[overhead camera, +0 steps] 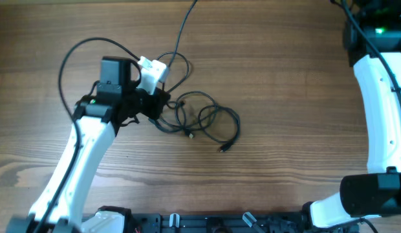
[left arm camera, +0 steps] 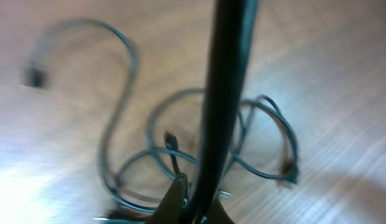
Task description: Untangle cables
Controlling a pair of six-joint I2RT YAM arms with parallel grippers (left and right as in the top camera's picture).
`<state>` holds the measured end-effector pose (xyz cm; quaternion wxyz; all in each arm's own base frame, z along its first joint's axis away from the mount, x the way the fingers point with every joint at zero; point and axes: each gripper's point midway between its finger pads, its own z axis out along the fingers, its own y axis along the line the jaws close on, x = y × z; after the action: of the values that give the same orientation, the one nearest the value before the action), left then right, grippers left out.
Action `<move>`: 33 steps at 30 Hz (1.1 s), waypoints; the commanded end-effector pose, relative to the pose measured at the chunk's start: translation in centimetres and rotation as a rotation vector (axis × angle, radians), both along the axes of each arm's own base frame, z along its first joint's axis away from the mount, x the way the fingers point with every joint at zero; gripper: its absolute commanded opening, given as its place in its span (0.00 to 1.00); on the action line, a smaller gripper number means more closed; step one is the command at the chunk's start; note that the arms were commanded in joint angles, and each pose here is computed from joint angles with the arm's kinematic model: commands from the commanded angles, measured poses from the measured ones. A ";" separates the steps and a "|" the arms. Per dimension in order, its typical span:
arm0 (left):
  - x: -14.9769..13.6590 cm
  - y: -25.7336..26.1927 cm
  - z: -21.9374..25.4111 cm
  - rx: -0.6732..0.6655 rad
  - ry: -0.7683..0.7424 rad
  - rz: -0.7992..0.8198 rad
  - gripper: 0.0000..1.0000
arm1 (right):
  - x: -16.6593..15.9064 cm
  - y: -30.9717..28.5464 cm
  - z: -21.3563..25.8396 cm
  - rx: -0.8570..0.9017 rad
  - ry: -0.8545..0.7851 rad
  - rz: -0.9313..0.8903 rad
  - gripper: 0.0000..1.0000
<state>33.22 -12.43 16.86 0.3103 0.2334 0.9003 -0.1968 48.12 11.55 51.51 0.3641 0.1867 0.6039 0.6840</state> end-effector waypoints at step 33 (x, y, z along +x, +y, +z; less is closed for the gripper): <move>12.8 -6.2 3.8 0.145 -0.651 -0.049 0.04 | 0.2 -31.8 -22.8 -1.473 0.590 -0.852 0.04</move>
<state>44.47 -16.45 21.90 0.5466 0.3101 0.7735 -0.0819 48.54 -15.20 32.07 0.4827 0.2845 0.8281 -0.0181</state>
